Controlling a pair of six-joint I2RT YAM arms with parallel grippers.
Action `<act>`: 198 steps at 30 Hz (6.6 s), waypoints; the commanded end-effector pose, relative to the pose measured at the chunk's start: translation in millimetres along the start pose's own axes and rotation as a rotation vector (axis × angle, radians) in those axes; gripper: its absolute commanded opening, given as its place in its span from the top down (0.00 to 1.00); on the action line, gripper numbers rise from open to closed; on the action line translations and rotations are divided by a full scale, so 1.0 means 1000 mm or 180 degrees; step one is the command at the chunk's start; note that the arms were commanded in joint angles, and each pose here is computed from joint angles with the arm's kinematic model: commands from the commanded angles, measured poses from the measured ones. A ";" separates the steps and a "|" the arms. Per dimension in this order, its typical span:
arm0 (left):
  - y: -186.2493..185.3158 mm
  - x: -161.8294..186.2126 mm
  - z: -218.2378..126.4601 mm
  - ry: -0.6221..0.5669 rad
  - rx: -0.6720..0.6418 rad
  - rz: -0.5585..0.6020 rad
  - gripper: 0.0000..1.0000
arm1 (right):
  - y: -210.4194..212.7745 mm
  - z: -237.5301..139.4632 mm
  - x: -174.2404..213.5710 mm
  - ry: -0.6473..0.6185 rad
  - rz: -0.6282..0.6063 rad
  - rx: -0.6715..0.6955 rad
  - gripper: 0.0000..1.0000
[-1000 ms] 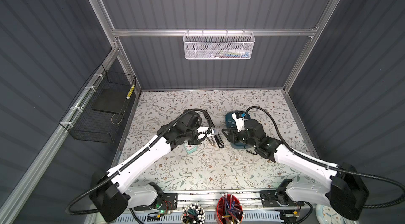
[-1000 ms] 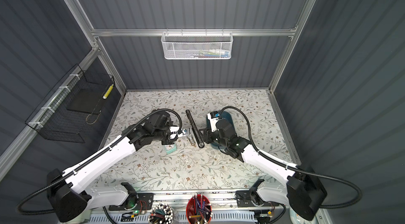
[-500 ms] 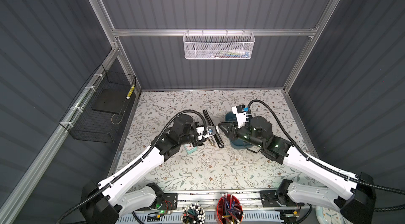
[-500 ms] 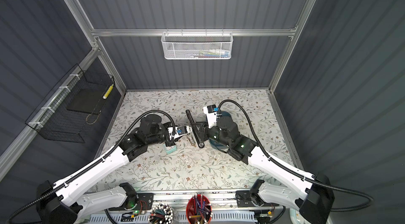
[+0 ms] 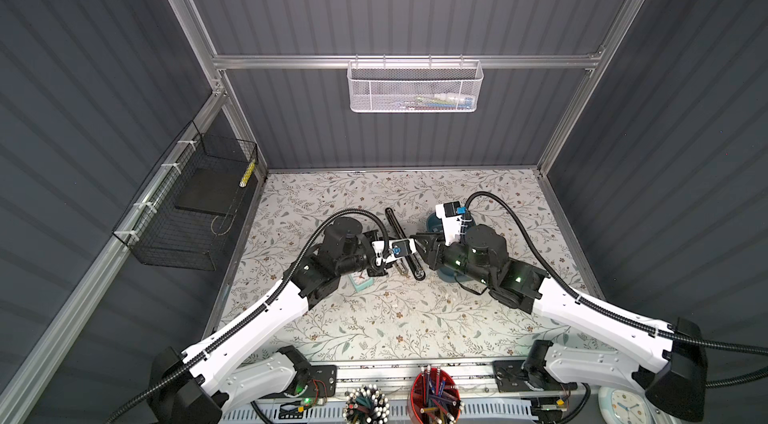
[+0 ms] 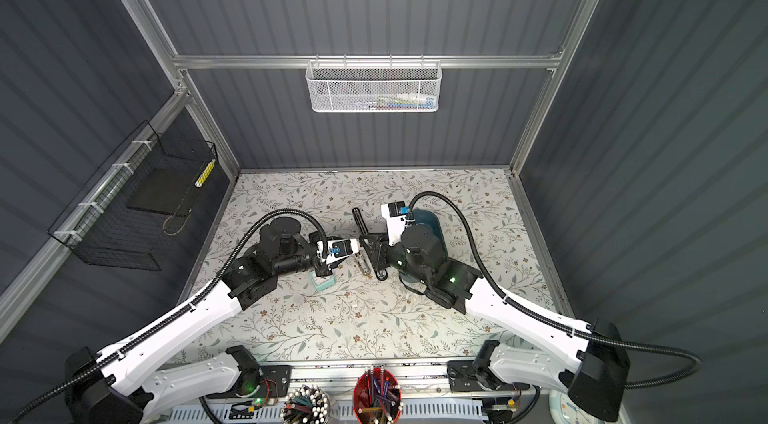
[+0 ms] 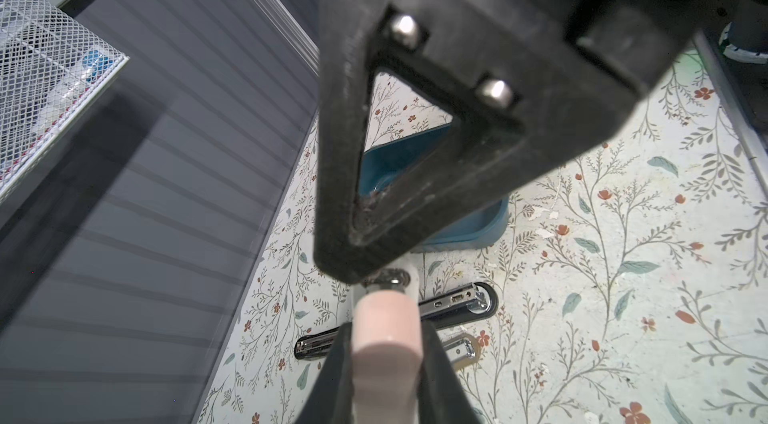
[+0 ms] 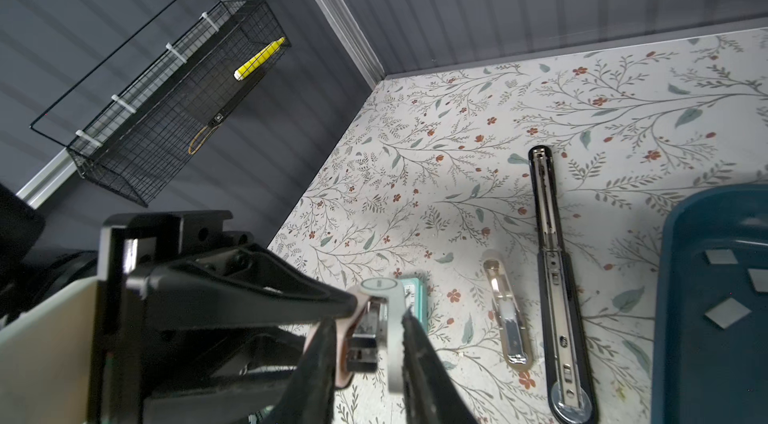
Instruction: Load the staples into the stapler
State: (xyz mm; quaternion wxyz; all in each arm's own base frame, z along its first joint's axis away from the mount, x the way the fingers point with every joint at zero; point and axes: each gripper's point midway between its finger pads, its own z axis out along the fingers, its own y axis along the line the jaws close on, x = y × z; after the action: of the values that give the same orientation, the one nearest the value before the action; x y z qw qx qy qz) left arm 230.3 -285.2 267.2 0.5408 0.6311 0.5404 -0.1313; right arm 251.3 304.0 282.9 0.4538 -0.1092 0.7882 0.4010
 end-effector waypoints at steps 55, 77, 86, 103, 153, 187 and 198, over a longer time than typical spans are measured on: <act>-0.073 -0.068 -0.035 -0.1288 0.1511 -0.0957 1.00 | 0.035 -0.058 0.089 0.0460 -0.2117 -0.1445 0.21; -0.072 -0.074 -0.036 -0.1357 0.1588 -0.0887 1.00 | 0.044 -0.048 0.087 0.0508 -0.1960 -0.1551 0.71; -0.011 -0.046 -0.019 -0.0718 0.0409 -0.1731 0.38 | 0.022 -0.028 0.071 0.0557 -0.1464 -0.0868 0.81; 0.035 0.178 -0.134 0.1110 -0.3130 -0.3341 0.00 | -0.036 0.077 0.127 0.1641 -0.0772 0.0804 0.92; 0.011 0.264 -0.133 0.1682 -0.3434 -0.3884 0.00 | -0.112 0.176 0.193 0.2190 -0.0553 0.1625 0.80; 0.008 0.246 -0.120 0.1261 -0.3067 -0.3773 0.00 | -0.129 0.038 0.035 0.1044 -0.0386 0.1702 0.46; 0.003 0.211 -0.082 0.0736 -0.2195 -0.3524 0.01 | -0.256 0.053 0.043 0.1748 -0.0581 0.1786 0.73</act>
State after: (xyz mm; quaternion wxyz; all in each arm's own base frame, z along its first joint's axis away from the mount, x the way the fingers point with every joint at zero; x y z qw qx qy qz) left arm 282.0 -86.8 131.6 0.4864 0.0155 0.8675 -0.1035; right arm 391.3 175.7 110.1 0.2966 -0.0956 0.9477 0.0689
